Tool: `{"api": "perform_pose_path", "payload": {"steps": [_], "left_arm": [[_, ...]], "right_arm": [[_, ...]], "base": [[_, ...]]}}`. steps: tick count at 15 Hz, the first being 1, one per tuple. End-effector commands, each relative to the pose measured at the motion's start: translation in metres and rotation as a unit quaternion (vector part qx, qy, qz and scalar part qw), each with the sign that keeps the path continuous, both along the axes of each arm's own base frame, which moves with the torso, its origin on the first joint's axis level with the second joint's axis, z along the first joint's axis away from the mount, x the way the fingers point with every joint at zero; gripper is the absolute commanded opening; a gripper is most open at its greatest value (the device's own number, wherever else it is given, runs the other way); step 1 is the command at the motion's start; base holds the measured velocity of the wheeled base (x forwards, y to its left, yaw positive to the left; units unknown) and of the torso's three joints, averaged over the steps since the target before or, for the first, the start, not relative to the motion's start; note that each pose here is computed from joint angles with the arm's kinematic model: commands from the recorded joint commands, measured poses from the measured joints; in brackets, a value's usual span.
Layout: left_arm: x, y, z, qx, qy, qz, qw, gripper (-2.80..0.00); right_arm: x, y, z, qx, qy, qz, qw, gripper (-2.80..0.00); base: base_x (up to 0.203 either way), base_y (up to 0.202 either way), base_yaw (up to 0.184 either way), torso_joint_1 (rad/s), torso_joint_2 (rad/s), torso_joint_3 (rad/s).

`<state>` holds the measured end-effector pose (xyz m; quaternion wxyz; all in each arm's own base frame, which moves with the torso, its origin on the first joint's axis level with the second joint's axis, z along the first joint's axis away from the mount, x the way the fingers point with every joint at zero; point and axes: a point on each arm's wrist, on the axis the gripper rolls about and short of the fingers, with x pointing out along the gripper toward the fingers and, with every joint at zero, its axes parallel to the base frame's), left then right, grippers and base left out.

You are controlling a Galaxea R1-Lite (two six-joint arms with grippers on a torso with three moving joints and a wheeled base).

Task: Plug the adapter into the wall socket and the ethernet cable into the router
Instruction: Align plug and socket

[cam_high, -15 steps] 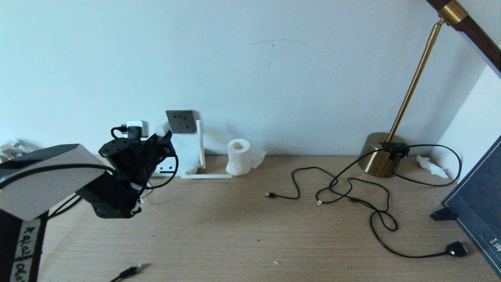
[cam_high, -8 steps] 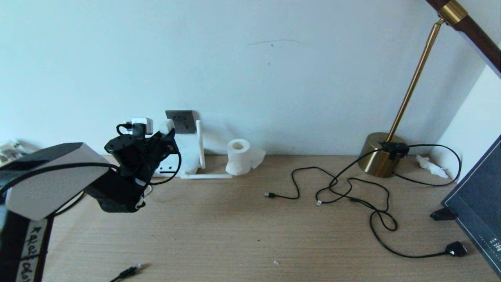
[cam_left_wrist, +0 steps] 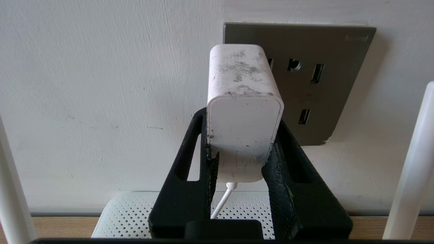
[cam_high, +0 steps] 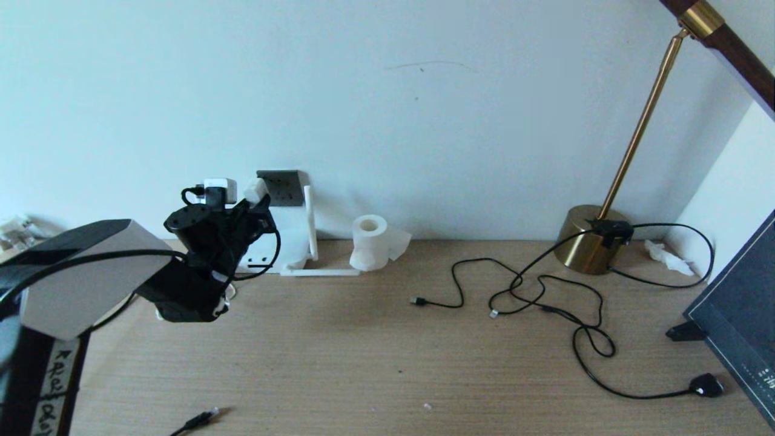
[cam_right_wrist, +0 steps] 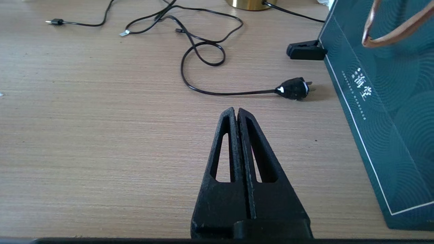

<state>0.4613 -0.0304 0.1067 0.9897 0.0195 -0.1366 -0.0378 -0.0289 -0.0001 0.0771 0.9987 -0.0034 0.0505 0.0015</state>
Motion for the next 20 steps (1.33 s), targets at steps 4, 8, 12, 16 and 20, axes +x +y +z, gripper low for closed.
{"api": "perform_pose_path", "payload": {"steps": [4,8,12,16,20], "left_arm": [[-0.003,-0.005,0.0,-0.001,-0.001,0.0,1.0,-2.8],[-0.011,-0.009,-0.002,-0.001,0.011,-0.003,0.9999,-2.8],[-0.011,-0.01,-0.001,0.001,0.01,-0.005,0.9999,-2.8],[-0.008,-0.011,-0.004,0.002,0.013,-0.007,0.9999,-2.8],[-0.003,-0.011,-0.002,0.002,0.008,-0.007,0.9999,-2.8]], "right_arm": [[0.0,0.0,0.0,0.0,0.001,0.0,1.0,-2.8],[0.0,0.0,0.0,0.0,0.001,0.0,1.0,-2.8],[0.0,0.0,0.0,0.0,0.001,0.0,1.0,-2.8],[0.0,0.0,0.0,0.0,0.001,0.0,1.0,-2.8],[0.0,0.0,0.0,0.0,0.001,-0.001,1.0,-2.8]], "base": [[0.0,0.0,0.0,0.0,0.0,0.0],[0.0,0.0,0.0,0.0,0.0,0.0],[0.0,0.0,0.0,0.0,0.0,0.0],[0.0,0.0,0.0,0.0,0.0,0.0],[0.0,0.0,0.0,0.0,0.0,0.0]]}}
